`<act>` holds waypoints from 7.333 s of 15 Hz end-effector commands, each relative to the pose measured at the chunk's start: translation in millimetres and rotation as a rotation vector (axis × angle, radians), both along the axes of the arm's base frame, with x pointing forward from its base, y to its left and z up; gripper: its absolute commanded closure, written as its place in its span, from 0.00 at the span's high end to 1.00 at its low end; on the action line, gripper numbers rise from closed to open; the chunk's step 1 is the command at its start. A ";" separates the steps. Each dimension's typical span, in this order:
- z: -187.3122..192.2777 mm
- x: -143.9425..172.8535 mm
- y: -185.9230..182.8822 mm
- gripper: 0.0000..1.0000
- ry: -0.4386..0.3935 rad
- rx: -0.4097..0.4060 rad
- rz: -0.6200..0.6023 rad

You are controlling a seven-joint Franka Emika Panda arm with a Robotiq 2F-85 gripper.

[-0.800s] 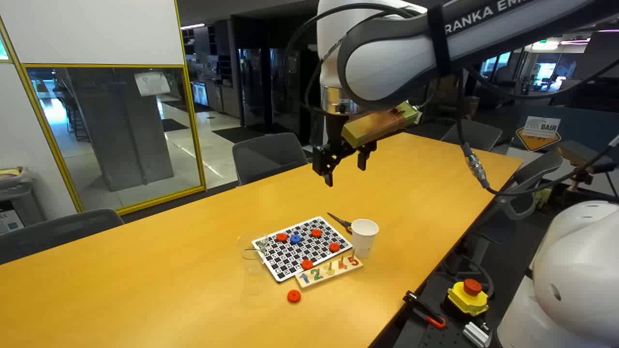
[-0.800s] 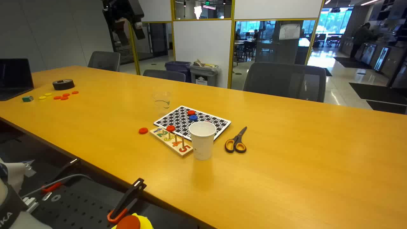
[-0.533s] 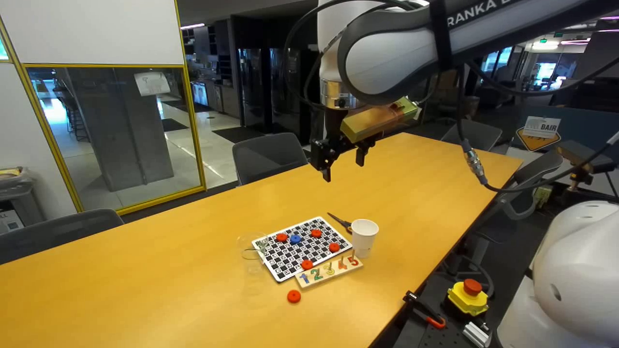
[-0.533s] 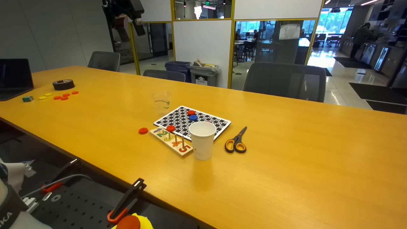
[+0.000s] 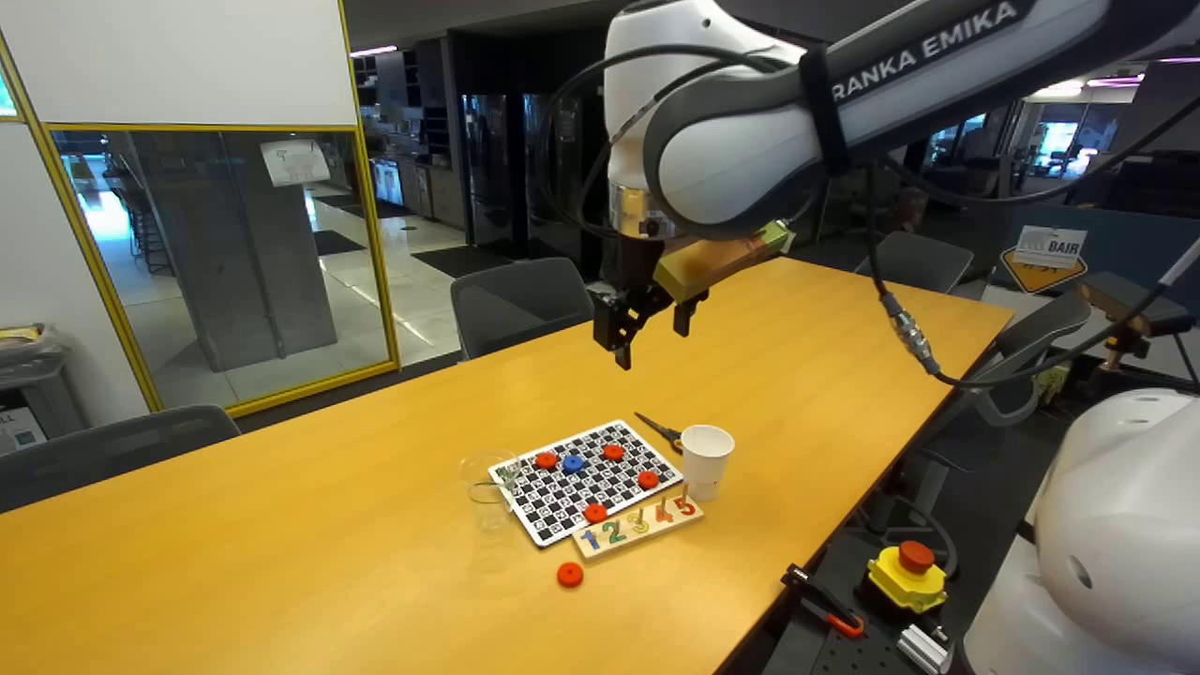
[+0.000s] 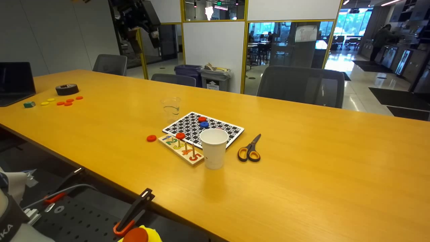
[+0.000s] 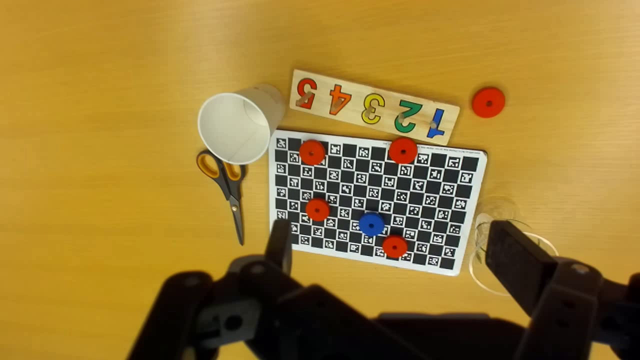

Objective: Pick up the orange and blue objects from the table and put them in the two cups

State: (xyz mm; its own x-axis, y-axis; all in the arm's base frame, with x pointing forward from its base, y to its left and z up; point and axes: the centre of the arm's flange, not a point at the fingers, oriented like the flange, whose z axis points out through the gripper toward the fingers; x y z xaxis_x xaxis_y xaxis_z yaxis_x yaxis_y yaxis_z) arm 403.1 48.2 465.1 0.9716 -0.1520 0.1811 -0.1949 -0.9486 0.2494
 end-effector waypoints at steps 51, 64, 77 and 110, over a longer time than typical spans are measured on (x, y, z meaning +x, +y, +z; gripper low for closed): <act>-309.1 201.9 -196.8 0.75 0.059 0.300 -0.241; -289.0 196.6 -191.5 0.16 0.080 0.289 -0.325; -222.3 215.3 -128.4 0.16 -0.037 0.334 -0.283; -205.1 232.2 30.9 0.88 0.095 0.356 -0.001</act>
State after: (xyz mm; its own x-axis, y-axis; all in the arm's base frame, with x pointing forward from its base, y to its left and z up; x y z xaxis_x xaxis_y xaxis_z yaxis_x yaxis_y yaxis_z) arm 627.9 74.4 251.1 0.9770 -0.2111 0.0319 -0.2081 -0.9749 -0.0791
